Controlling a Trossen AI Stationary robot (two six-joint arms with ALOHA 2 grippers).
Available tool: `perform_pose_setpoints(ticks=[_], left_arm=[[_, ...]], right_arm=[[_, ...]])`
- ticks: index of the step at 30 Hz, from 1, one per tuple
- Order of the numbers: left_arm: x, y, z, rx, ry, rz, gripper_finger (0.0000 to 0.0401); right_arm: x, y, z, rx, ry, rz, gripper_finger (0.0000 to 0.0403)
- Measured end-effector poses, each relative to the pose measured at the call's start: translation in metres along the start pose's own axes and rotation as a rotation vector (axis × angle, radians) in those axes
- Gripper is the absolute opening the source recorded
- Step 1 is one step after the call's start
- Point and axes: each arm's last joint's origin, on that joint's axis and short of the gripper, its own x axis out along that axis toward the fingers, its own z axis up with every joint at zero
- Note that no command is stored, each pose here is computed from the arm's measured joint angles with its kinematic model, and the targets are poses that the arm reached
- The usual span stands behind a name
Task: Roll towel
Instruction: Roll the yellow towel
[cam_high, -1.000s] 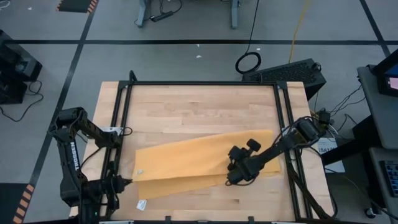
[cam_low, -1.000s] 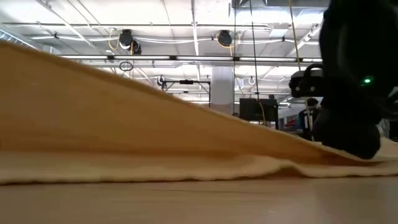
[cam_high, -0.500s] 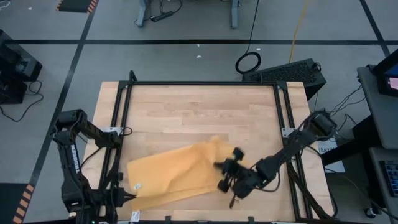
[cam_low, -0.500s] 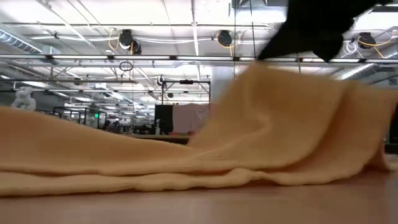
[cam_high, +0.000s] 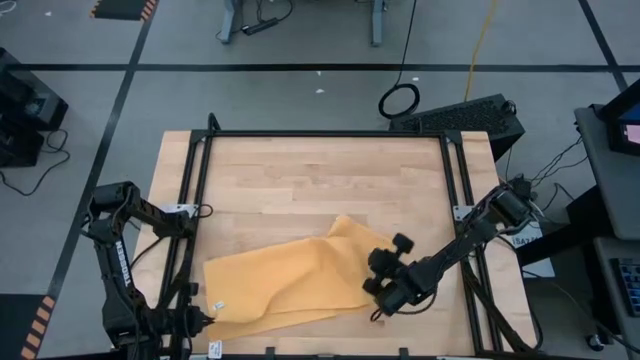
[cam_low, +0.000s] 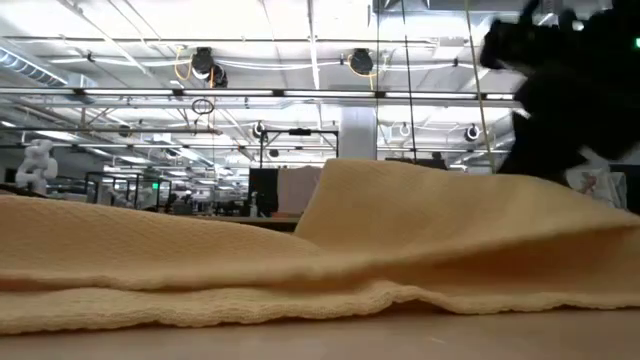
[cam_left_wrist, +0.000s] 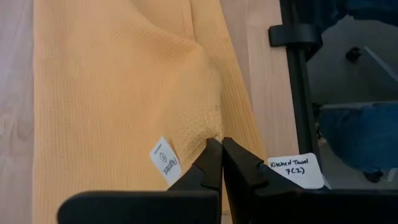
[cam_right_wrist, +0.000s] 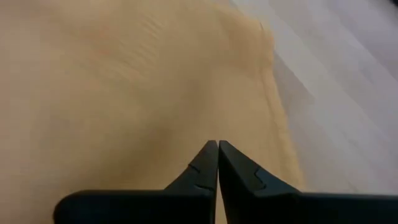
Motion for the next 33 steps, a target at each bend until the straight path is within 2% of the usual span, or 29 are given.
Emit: perform_pose_setpoints(ticks=[3, 8, 10, 14, 17, 22, 24, 29, 33], left_arm=[[0.0, 0.0, 0.0, 0.0, 0.001, 0.0, 0.0009], [0.0, 0.0, -0.001, -0.034, 0.017, -0.004, 0.001], [0.0, 0.0, -0.001, -0.049, 0.027, -0.003, 0.001], [0.0, 0.0, -0.001, -0.05, 0.023, -0.002, 0.001], [0.001, 0.0, 0.001, -0.065, 0.007, 0.001, 0.001], [0.001, -0.001, 0.001, -0.09, -0.002, -0.01, 0.0011], [0.0, -0.002, 0.001, -0.093, -0.004, -0.019, 0.0011], [0.0, -0.003, 0.001, -0.101, -0.004, -0.02, 0.0011], [0.0, -0.002, 0.001, -0.101, -0.003, -0.02, 0.0011]], right_arm=[[0.0, -0.011, -0.003, -0.011, 0.112, -0.053, 0.0015], [-0.024, -0.026, 0.012, -0.04, 0.198, 0.037, 0.007], [-0.035, -0.037, 0.02, -0.062, 0.159, 0.04, 0.0094], [-0.037, -0.059, 0.039, -0.085, -0.012, -0.068, 0.0116], [-0.016, -0.064, 0.045, -0.112, -0.019, -0.054, 0.0106], [0.031, -0.068, 0.044, -0.128, 0.028, 0.186, 0.0064], [0.045, -0.074, 0.041, -0.109, 0.029, 0.247, 0.0046], [0.071, -0.095, 0.024, -0.076, 0.079, 0.284, 0.0007], [0.081, -0.11, 0.011, -0.046, 0.122, 0.236, 0.0006]])
